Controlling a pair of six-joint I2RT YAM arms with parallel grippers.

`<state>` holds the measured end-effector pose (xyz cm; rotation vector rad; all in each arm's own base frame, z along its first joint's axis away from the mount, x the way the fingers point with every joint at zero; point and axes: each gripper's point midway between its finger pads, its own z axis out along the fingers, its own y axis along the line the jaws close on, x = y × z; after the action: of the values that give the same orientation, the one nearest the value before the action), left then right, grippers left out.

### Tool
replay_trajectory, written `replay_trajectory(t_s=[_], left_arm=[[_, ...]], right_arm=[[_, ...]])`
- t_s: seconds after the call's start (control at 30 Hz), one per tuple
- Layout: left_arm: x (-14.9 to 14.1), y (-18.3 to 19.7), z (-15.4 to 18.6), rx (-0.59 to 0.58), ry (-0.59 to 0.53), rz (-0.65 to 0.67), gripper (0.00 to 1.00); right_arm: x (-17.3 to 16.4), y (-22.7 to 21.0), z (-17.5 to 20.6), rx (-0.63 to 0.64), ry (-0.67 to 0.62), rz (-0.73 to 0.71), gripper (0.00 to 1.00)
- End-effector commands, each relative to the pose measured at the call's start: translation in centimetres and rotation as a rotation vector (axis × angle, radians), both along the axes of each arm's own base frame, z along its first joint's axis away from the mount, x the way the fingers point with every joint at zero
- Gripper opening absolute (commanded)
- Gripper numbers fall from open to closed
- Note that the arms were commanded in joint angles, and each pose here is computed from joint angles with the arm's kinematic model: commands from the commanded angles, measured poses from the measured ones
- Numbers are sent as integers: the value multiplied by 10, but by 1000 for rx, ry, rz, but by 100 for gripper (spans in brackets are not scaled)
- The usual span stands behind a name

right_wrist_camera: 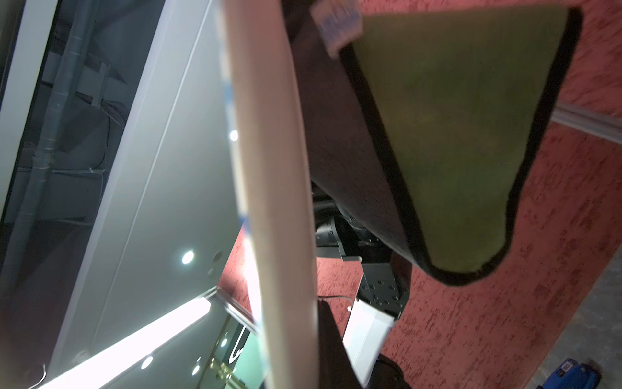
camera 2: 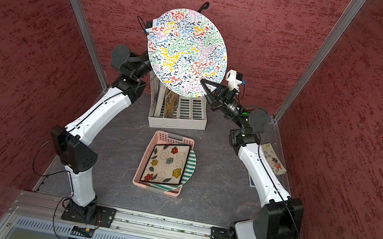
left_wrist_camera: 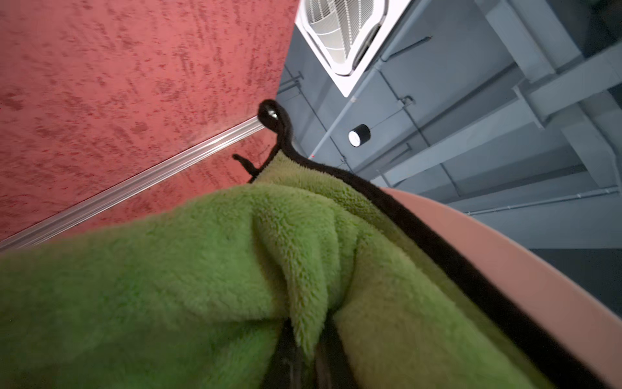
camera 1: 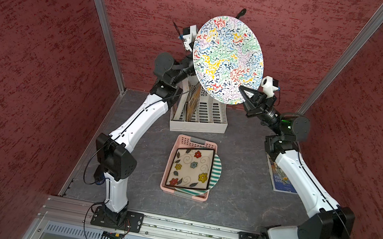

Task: Wipe the wet plate dry
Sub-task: Wipe the plate with towel.

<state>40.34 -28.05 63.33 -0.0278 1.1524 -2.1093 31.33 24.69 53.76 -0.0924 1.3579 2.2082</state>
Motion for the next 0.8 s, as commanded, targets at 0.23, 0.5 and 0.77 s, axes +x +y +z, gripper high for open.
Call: replay_trajectory(t_s=[0.23,0.5,0.77], left_arm=[[-71,-64,5,-65,-46,-237,0],[-76,-6,21,-106,-75,-90,0],[-58,36,59,-134,-149,11,0]], right_arm=[[30,-11,98,162,-202,-119,0],[65,-50,76,92,-138,-257,0],[-4,2,25,-17,-155,-31,0]])
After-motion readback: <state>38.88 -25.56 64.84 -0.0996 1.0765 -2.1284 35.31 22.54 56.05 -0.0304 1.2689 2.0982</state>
